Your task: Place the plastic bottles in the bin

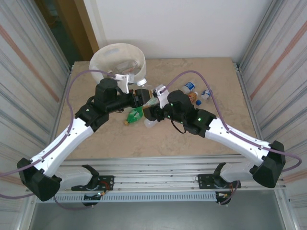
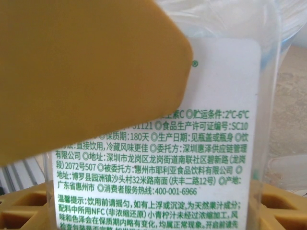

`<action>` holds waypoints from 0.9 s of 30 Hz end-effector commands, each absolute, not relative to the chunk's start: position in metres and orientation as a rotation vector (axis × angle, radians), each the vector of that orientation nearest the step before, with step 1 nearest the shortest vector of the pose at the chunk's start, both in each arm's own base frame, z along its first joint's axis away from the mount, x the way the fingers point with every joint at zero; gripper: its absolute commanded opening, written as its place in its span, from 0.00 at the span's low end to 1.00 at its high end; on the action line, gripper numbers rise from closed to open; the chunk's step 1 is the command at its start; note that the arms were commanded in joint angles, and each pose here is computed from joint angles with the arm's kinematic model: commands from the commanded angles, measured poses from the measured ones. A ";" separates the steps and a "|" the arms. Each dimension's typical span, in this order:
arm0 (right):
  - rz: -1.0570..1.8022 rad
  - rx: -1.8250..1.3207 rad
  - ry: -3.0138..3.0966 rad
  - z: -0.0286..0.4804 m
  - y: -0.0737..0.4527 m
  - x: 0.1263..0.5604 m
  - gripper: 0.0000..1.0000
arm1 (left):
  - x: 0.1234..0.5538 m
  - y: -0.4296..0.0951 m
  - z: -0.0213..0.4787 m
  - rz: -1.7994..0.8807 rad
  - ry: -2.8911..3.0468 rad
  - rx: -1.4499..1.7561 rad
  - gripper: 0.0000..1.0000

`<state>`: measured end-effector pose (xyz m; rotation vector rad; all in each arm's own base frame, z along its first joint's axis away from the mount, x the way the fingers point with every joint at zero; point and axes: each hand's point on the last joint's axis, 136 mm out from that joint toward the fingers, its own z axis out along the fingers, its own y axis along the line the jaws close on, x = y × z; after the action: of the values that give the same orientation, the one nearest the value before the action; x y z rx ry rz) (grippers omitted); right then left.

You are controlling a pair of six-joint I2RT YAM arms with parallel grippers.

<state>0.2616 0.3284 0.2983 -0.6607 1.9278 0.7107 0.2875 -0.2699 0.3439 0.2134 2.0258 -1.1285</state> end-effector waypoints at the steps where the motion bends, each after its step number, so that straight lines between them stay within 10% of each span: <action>1: 0.762 -0.629 1.881 0.317 0.332 0.263 0.30 | 0.286 -0.272 0.351 -1.146 1.992 0.230 0.44; 10: 0.756 -0.633 1.892 0.314 0.336 0.266 0.36 | 0.288 -0.269 0.350 -1.119 1.997 0.213 0.20; 20: 0.721 -0.607 1.917 0.308 0.329 0.269 1.00 | 0.294 -0.256 0.359 -1.043 1.978 0.213 0.11; 27: 0.666 -0.546 1.930 0.305 0.315 0.272 0.98 | 0.307 -0.235 0.376 -0.972 1.926 0.197 0.08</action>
<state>0.2682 0.3278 0.2961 -0.6168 1.9383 0.6951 0.3048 -0.2472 0.3408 0.1734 2.0287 -1.0097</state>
